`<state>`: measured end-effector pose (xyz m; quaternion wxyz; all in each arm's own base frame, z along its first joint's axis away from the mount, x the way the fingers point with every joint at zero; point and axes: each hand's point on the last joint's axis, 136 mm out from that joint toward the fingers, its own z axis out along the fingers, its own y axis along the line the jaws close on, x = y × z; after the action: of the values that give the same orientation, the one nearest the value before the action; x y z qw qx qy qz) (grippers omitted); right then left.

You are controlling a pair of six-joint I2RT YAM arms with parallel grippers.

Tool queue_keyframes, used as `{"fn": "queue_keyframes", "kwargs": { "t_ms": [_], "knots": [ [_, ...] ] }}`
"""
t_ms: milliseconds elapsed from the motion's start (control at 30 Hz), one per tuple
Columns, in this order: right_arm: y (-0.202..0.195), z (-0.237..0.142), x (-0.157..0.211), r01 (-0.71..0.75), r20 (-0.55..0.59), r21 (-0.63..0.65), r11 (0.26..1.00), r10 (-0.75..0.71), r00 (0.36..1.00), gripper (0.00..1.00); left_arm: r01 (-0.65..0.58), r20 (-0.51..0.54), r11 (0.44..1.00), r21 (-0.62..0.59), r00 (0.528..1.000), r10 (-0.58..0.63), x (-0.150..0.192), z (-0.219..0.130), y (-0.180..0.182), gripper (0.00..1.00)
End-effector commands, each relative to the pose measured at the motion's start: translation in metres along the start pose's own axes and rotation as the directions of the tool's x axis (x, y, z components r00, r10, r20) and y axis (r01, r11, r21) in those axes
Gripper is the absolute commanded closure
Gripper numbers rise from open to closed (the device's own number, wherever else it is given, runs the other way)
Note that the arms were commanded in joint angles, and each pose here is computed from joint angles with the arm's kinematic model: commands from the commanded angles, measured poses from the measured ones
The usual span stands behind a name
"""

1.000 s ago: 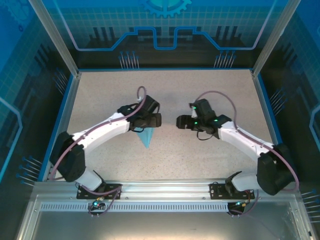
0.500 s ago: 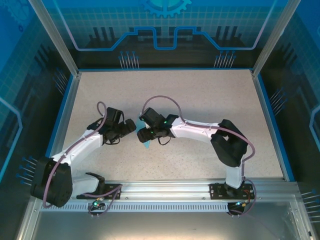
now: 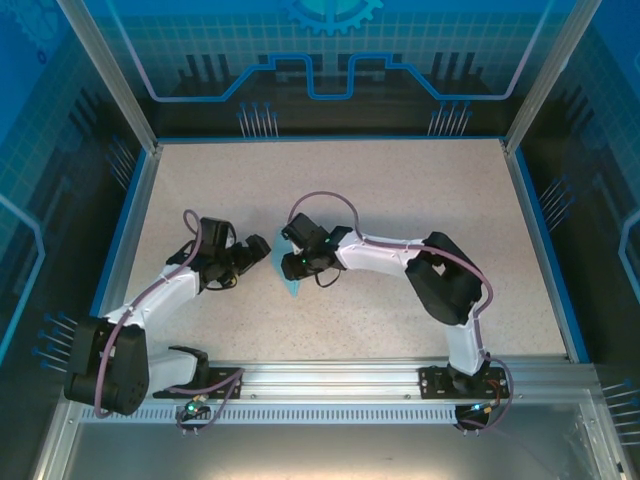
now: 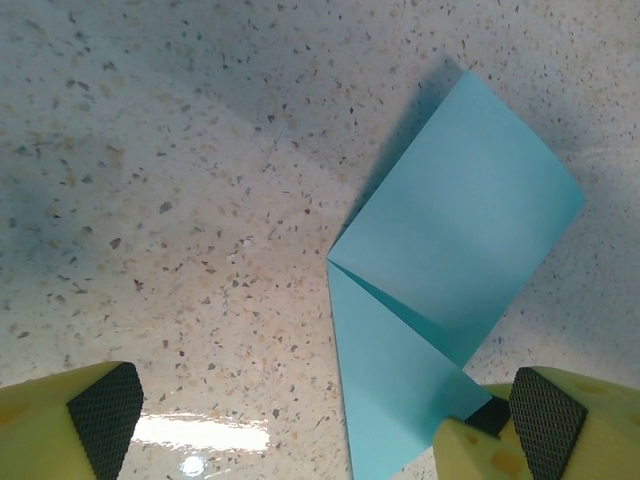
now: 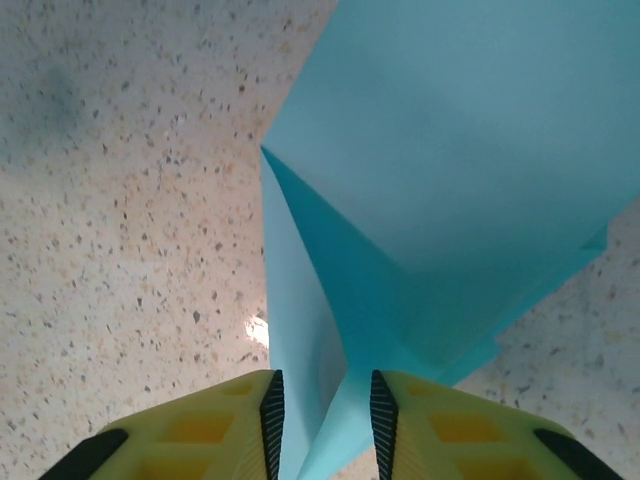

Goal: Fold a paper plane with a square sheet of paper (pick it up from the middle)

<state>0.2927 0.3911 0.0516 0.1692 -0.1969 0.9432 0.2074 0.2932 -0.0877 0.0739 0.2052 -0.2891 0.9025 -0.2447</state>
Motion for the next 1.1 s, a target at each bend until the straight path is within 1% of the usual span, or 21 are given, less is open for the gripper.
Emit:
{"fn": "queue_keyframes", "kwargs": {
  "t_ms": [0, 67, 233, 300, 367, 467, 567, 767, 867, 900, 1000, 1067],
  "knots": [
    [0.001, 0.009, -0.008, -0.026, 0.001, -0.064, 0.998, 0.026, 1.000, 0.72, 0.028, -0.042, 0.998, 0.057, 0.999, -0.026, 0.005, 0.004, -0.003, 0.02],
    [-0.001, 0.012, -0.008, -0.038, -0.004, -0.082, 0.996, 0.038, 0.999, 0.74, 0.012, -0.049, 0.996, 0.084, 0.999, -0.008, 0.005, 0.005, -0.007, 0.02],
    [-0.006, 0.011, -0.012, -0.073, -0.006, -0.171, 0.982, 0.074, 0.997, 0.88, -0.018, -0.071, 0.990, 0.139, 0.997, 0.028, 0.009, 0.006, -0.016, 0.01],
    [-0.005, 0.008, -0.013, -0.079, -0.009, -0.235, 0.969, 0.079, 0.997, 0.93, -0.020, -0.083, 0.986, 0.166, 0.996, 0.035, 0.011, 0.007, -0.019, 0.02],
    [-0.003, -0.001, -0.017, -0.090, 0.001, -0.331, 0.939, 0.095, 0.995, 0.95, -0.016, -0.091, 0.980, 0.200, 0.995, 0.035, 0.014, 0.007, -0.024, 0.02],
    [-0.005, -0.020, -0.024, -0.105, 0.021, -0.459, 0.882, 0.129, 0.991, 0.96, -0.029, -0.081, 0.958, 0.286, 0.995, 0.054, 0.018, 0.001, -0.034, 0.01],
    [-0.013, -0.039, -0.029, -0.115, 0.034, -0.540, 0.834, 0.158, 0.987, 0.96, -0.057, -0.078, 0.934, 0.353, 0.993, 0.090, 0.023, -0.007, -0.043, 0.02],
    [-0.025, -0.068, -0.033, -0.115, 0.041, -0.630, 0.768, 0.181, 0.983, 0.95, -0.062, -0.132, 0.872, 0.486, 0.981, 0.143, 0.039, -0.011, -0.064, 0.01],
    [-0.030, -0.074, -0.032, -0.136, 0.027, -0.659, 0.740, 0.204, 0.979, 0.95, -0.067, -0.150, 0.841, 0.537, 0.974, 0.173, 0.047, -0.011, -0.074, 0.01],
    [-0.031, -0.079, -0.037, -0.119, 0.048, -0.673, 0.730, 0.203, 0.978, 0.95, -0.073, -0.151, 0.831, 0.551, 0.971, 0.186, 0.049, -0.011, -0.078, 0.02],
    [-0.032, -0.082, -0.038, -0.128, 0.037, -0.693, 0.709, 0.212, 0.976, 0.95, -0.094, -0.166, 0.815, 0.573, 0.959, 0.228, 0.059, -0.007, -0.086, 0.04],
    [-0.032, -0.083, -0.036, -0.128, 0.029, -0.704, 0.699, 0.208, 0.978, 0.95, -0.105, -0.168, 0.803, 0.586, 0.954, 0.248, 0.063, -0.003, -0.091, 0.08]
  ]
}}
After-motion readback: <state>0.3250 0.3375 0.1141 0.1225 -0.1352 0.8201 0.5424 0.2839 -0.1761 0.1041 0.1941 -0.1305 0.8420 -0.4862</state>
